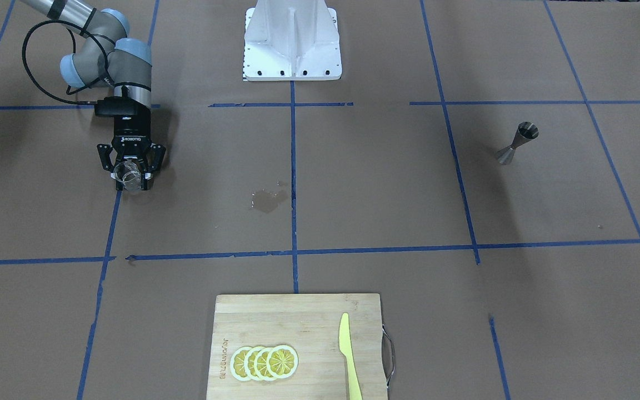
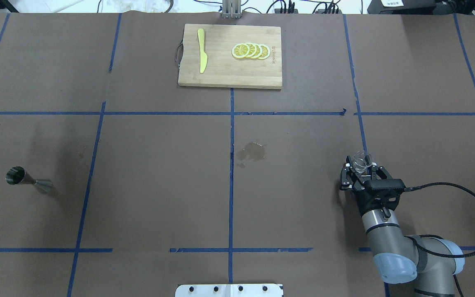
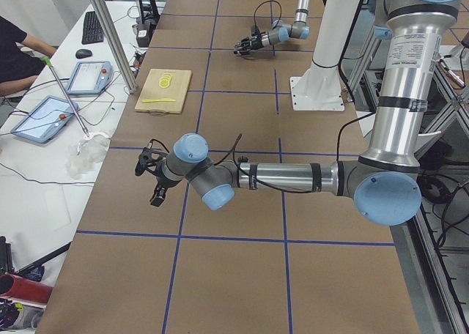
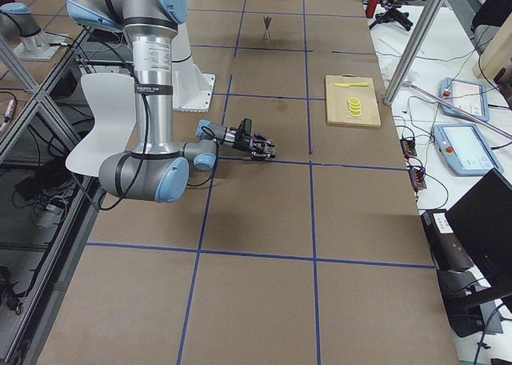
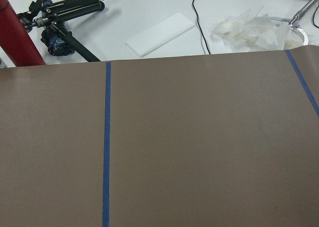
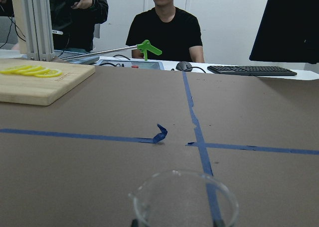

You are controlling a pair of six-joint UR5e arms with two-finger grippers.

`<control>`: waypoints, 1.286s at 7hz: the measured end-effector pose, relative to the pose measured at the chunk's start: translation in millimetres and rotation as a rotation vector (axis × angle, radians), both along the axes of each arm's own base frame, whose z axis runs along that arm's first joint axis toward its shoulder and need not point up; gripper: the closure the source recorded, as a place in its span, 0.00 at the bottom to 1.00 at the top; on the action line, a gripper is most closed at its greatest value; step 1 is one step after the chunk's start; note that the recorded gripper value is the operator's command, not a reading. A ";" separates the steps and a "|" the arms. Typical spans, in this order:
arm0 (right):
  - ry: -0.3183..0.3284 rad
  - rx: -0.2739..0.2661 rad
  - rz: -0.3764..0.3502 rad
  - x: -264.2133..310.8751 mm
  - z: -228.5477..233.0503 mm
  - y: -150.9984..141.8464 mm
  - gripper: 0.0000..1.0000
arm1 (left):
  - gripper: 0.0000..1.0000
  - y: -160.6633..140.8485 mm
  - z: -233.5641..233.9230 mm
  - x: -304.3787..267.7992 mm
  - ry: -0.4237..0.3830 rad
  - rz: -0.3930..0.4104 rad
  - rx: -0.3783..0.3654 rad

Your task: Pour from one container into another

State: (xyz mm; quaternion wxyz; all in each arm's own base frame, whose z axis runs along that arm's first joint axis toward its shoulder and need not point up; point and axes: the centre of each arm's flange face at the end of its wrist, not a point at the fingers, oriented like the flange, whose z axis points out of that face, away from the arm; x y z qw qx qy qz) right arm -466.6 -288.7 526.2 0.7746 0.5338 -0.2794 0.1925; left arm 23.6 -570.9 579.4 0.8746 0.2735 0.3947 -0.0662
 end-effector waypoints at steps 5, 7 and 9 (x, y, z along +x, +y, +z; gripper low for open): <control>-0.020 -0.005 0.002 0.5 -0.1 0.0 0.00 | 0.00 0.0 -4.0 -0.2 0.001 -0.002 0.009; -0.022 -0.005 0.003 1.3 -0.9 -0.5 0.00 | 0.00 0.0 -5.2 -0.3 0.001 -0.003 0.012; -0.038 -0.002 0.002 5.0 -1.1 0.0 0.00 | 0.00 0.0 -6.4 -0.3 0.002 -0.003 0.014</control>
